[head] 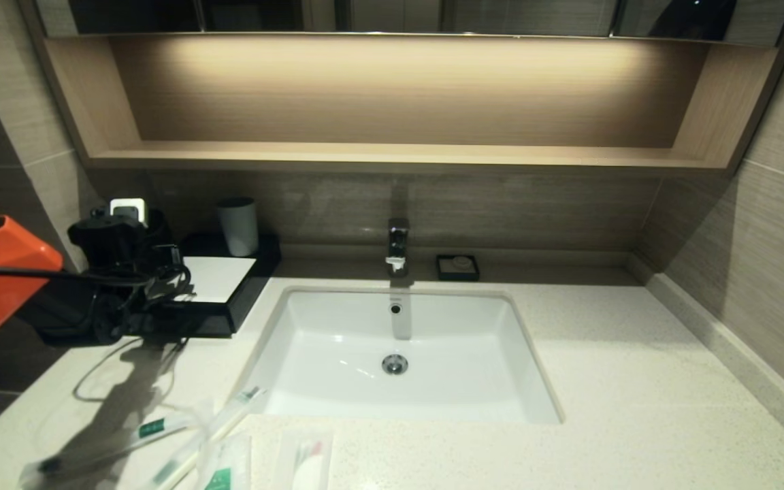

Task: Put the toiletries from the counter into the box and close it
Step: Place the cup on the storage box

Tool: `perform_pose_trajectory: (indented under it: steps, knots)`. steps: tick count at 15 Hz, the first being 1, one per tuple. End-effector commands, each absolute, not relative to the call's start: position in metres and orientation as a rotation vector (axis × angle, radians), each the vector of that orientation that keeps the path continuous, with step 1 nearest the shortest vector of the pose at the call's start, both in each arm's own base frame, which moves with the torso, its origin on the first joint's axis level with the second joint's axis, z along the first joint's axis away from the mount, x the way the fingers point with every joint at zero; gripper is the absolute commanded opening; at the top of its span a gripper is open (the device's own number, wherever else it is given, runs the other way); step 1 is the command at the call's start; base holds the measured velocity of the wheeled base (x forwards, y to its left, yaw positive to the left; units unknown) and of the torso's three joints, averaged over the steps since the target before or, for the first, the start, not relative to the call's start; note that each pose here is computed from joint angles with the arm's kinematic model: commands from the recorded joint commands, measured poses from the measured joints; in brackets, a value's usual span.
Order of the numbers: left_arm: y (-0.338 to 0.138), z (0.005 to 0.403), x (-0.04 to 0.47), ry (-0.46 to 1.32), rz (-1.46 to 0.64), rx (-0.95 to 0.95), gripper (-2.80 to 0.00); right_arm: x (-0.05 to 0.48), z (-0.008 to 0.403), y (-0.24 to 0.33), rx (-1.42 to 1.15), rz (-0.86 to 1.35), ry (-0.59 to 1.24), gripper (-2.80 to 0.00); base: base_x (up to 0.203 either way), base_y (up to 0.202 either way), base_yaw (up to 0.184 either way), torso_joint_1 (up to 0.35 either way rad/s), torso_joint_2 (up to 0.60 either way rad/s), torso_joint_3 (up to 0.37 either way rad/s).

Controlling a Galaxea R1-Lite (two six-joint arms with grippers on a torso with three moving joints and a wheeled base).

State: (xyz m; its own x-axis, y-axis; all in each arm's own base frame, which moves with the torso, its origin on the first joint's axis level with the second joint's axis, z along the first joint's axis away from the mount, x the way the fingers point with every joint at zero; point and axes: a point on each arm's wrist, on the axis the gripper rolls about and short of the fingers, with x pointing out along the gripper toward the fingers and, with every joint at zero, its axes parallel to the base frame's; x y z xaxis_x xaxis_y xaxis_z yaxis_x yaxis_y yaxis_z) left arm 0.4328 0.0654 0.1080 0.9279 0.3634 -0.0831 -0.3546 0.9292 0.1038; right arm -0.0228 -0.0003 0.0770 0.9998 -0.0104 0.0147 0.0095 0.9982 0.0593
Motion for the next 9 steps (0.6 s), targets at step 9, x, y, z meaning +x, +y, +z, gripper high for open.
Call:
perform_pose_trajectory:
  steps: [9]
  knots:
    - [0.061,0.121,0.469,0.077,0.347,-0.005,-2.80,-0.023,0.077,0.000,0.060,-0.009,-0.014,-2.80,0.000,0.000,0.000,0.000,0.00,0.000]
